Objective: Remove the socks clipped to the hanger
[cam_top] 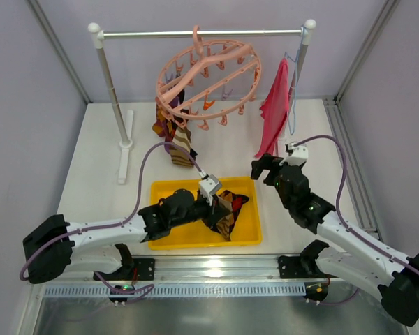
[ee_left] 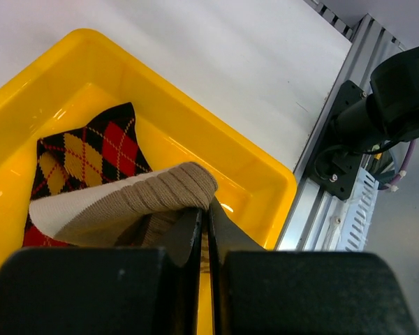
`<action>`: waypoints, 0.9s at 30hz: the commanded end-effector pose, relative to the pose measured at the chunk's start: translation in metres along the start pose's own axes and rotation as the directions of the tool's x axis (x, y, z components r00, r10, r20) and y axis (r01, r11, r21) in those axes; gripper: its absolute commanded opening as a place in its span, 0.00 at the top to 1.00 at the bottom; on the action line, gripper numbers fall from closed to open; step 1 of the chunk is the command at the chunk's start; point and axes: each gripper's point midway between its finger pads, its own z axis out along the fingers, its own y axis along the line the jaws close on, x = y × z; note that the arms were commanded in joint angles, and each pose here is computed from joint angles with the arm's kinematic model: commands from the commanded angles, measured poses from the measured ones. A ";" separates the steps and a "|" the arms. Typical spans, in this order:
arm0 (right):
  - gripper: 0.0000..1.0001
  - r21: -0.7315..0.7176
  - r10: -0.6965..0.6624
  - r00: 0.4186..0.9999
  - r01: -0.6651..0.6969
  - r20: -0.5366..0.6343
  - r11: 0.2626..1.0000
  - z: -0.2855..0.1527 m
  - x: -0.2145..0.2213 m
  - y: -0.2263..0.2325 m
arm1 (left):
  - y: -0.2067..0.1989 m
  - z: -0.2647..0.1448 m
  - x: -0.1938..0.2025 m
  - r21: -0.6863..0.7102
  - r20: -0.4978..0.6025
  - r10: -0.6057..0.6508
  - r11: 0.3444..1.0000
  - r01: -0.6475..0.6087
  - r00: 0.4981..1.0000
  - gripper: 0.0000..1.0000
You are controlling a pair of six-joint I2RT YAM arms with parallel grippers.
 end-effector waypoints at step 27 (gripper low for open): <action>0.00 0.012 0.044 0.999 -0.044 -0.011 0.999 0.014 0.005 0.001 | 0.075 -0.049 -0.012 -0.567 0.031 0.076 0.823 -0.045 0.997 0.00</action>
